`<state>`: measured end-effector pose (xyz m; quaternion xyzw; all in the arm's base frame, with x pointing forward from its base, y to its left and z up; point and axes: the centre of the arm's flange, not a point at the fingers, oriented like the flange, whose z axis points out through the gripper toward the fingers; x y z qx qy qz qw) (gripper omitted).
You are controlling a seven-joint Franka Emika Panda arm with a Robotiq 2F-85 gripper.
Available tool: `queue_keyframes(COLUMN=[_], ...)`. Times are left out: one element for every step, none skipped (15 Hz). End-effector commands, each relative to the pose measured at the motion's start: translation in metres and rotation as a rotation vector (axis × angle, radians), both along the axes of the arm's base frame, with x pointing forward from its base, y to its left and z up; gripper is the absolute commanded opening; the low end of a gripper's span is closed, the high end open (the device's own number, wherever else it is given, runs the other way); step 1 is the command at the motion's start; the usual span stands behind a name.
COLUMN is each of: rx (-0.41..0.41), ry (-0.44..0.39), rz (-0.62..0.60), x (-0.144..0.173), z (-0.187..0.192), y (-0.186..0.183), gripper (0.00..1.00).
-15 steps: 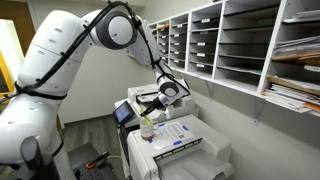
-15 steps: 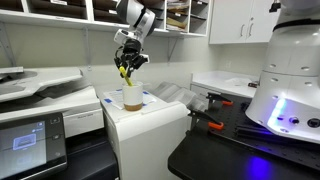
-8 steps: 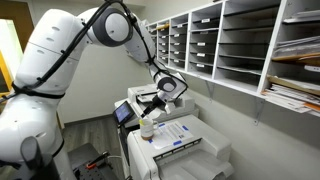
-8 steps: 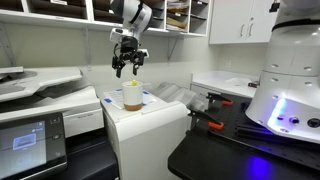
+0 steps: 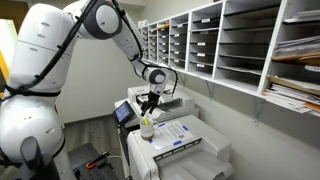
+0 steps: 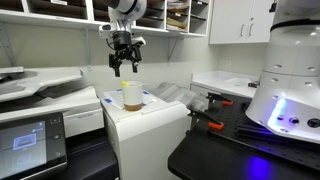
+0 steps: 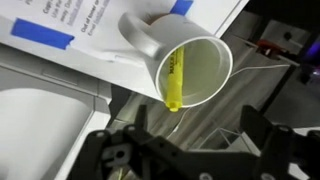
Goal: Put the yellow pen in the mug
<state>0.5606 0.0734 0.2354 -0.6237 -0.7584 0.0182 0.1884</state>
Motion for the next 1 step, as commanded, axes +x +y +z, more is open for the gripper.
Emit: queue_keyframes(rx=[-0.175], ry=[-0.067], rz=[-0.062], x=[-0.0216], z=[0.006], y=[0.0125], gripper=[1.0])
